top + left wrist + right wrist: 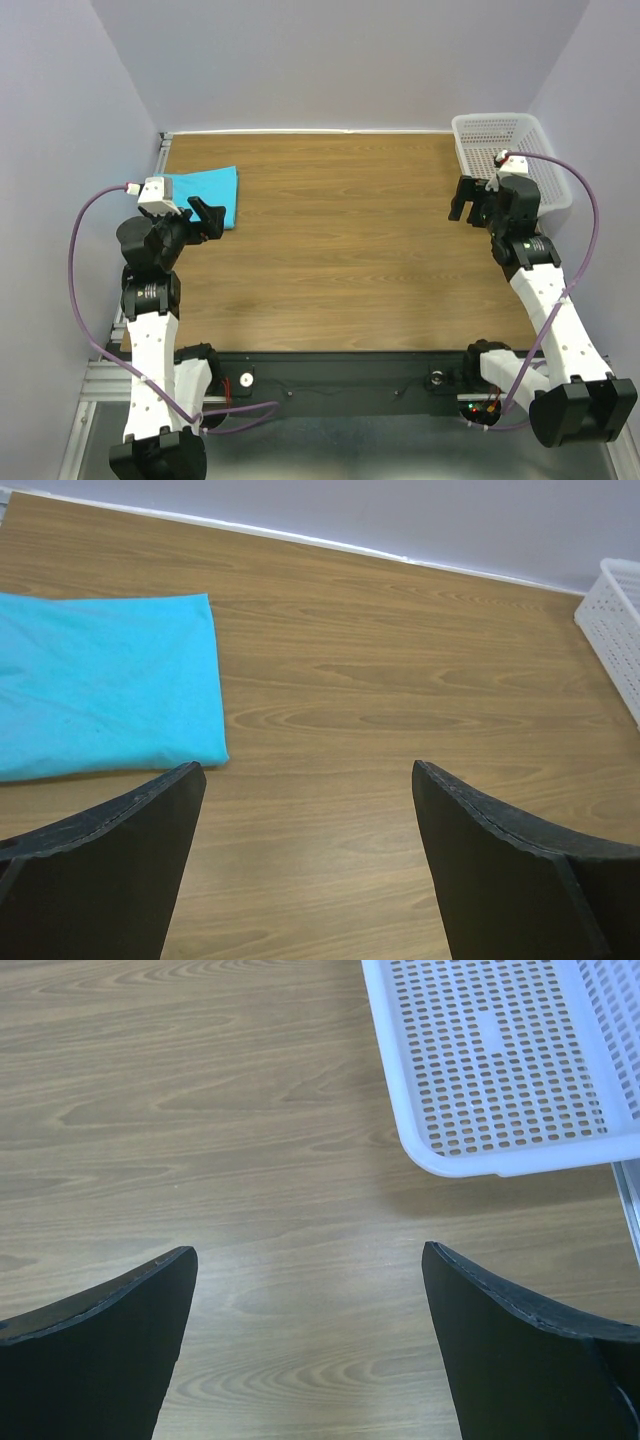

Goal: Fold and stack the t-shirts
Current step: Neatly place the folded tshirt to the corner

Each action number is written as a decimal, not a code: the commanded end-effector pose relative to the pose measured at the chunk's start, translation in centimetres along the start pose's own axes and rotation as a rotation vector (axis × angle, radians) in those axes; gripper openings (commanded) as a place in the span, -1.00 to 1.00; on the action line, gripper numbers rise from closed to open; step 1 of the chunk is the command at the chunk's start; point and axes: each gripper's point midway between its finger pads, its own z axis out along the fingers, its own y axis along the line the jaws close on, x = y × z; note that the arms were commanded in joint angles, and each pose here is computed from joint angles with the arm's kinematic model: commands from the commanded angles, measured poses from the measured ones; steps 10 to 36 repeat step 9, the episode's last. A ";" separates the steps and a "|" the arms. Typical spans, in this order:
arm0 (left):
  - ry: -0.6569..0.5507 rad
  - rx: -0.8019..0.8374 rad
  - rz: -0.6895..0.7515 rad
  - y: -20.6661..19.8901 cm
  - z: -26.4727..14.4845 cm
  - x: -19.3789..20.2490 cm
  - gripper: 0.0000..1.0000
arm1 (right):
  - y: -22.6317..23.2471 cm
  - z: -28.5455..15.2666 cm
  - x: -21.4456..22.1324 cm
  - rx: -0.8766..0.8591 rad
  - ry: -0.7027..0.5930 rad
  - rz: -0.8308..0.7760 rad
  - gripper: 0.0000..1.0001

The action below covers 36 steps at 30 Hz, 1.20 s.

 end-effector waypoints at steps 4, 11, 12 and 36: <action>-0.043 0.013 0.028 -0.5 -0.3 -1.3 0.93 | -0.4 -0.3 -1.6 0.014 -0.067 0.010 1.00; -0.045 -0.001 0.038 -0.5 -0.6 -1.9 0.93 | -0.8 0.1 -1.3 0.033 -0.059 -0.017 1.00; -0.045 -0.001 0.038 -0.5 -0.6 -1.9 0.93 | -0.8 0.1 -1.3 0.033 -0.059 -0.017 1.00; -0.045 -0.001 0.038 -0.5 -0.6 -1.9 0.93 | -0.8 0.1 -1.3 0.033 -0.059 -0.017 1.00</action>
